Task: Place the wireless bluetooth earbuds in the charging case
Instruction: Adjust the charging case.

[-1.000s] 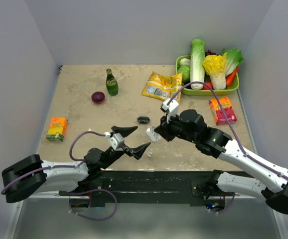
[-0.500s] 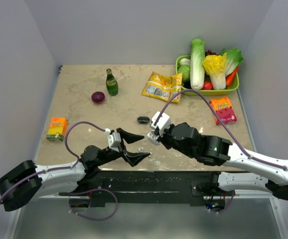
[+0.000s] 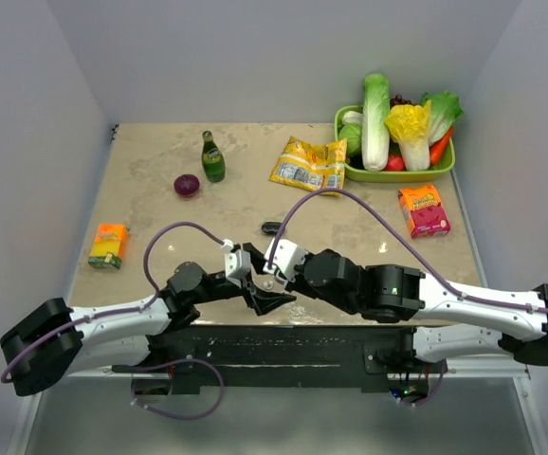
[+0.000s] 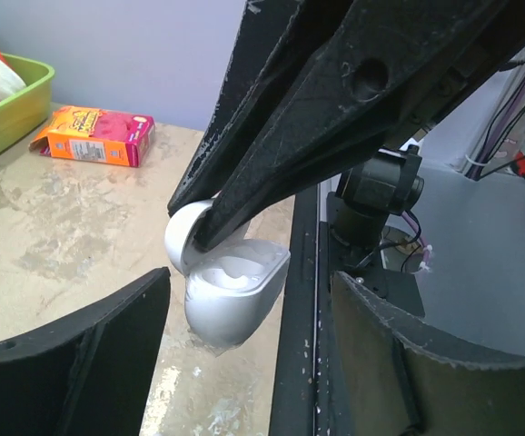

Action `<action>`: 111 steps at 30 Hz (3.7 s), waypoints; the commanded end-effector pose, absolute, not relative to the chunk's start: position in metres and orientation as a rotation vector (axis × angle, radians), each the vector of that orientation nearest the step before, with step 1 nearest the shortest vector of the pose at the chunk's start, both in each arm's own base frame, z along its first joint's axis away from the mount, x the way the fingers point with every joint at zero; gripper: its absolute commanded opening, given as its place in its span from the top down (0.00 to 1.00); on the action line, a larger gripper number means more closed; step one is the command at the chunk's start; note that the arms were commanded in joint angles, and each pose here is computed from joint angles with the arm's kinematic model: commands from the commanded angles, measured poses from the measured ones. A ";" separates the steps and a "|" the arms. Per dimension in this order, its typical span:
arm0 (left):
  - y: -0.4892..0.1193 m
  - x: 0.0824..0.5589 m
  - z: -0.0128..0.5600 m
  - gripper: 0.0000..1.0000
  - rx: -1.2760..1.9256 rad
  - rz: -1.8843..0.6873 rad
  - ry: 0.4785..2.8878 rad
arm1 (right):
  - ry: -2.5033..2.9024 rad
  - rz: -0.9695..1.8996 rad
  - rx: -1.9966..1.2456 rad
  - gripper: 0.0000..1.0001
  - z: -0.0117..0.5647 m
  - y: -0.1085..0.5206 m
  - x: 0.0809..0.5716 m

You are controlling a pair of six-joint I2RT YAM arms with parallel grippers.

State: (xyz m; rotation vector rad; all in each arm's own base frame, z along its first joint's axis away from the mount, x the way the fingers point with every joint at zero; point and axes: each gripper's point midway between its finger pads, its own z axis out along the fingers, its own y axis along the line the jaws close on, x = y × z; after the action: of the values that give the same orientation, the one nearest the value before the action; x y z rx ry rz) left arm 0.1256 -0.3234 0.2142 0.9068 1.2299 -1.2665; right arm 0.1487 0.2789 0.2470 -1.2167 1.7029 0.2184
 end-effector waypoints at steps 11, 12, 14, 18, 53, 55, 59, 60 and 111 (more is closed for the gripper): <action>-0.334 0.126 0.221 0.51 0.967 -1.274 1.190 | 1.661 0.236 -1.204 1.00 0.260 0.286 0.148; -0.334 0.126 0.223 0.47 0.964 -1.273 1.186 | 1.662 0.234 -1.207 1.00 0.259 0.287 0.148; -0.335 0.127 0.224 0.43 0.959 -1.275 1.188 | 1.661 0.234 -1.205 1.00 0.259 0.287 0.148; -0.334 0.127 0.228 0.39 0.949 -1.274 1.178 | 1.661 0.237 -1.209 1.00 0.258 0.289 0.147; -0.333 0.127 0.231 0.43 0.907 -1.307 1.173 | 1.649 0.233 -1.173 1.00 0.264 0.286 0.150; -0.334 0.127 0.231 0.44 0.904 -1.312 1.177 | 1.645 0.232 -1.155 1.00 0.267 0.285 0.151; -0.336 0.128 0.232 0.48 0.897 -1.330 1.177 | 1.642 0.218 -1.143 1.00 0.268 0.283 0.152; -0.337 0.127 0.231 0.50 0.900 -1.334 1.179 | 1.641 0.219 -1.144 1.00 0.267 0.284 0.152; -0.330 0.151 0.240 0.54 0.850 -1.280 1.184 | 1.624 0.341 -1.196 1.00 0.270 0.293 0.131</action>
State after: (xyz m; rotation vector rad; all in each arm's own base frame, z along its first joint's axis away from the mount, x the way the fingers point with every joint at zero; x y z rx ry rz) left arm 0.1328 -0.3306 0.2155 0.9005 1.2508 -1.3369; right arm 0.1439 0.2819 0.2562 -1.2152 1.6525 0.2165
